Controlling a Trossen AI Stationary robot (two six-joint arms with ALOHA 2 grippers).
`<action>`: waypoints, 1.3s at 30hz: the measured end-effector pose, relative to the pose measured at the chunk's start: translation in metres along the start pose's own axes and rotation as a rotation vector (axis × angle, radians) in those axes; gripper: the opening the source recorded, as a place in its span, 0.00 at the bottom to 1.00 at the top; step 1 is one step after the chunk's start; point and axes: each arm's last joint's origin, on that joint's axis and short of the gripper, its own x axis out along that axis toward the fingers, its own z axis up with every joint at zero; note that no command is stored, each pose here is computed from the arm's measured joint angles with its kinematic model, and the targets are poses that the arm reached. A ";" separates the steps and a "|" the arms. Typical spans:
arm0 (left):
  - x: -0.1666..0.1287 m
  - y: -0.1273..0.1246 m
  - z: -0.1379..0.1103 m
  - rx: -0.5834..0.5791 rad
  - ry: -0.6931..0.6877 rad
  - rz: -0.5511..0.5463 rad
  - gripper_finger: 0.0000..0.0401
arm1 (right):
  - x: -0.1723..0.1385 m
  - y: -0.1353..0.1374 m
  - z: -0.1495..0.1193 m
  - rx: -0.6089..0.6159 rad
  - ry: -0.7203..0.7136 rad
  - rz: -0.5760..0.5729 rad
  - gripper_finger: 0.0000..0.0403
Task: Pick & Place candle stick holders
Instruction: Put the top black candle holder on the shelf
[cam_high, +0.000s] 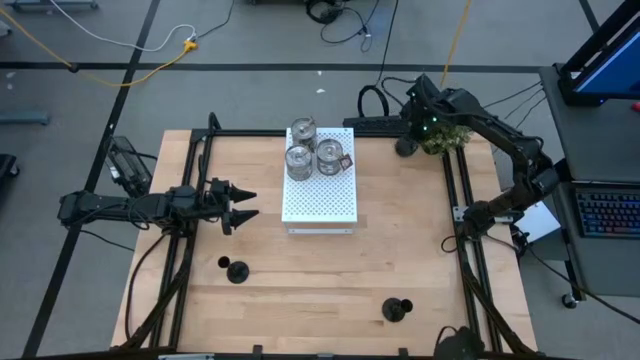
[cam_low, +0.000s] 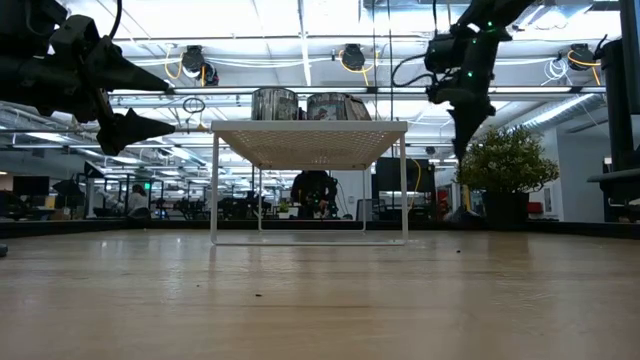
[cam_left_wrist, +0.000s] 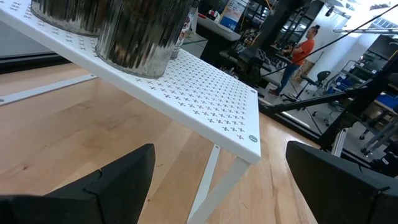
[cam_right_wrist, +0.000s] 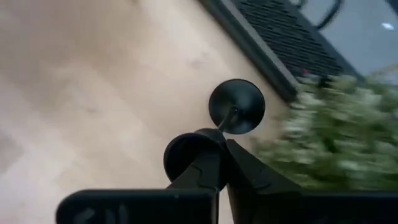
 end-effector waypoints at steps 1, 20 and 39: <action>0.000 0.000 0.000 0.000 0.000 0.000 0.91 | -0.002 0.003 -0.001 0.002 0.002 0.013 0.00; -0.002 -0.008 0.017 -0.029 -0.179 -0.069 0.91 | -0.032 0.071 -0.031 0.033 0.179 0.203 0.00; -0.012 -0.019 0.043 -0.127 -0.459 -0.196 0.91 | -0.049 0.136 -0.052 0.070 0.300 0.382 0.00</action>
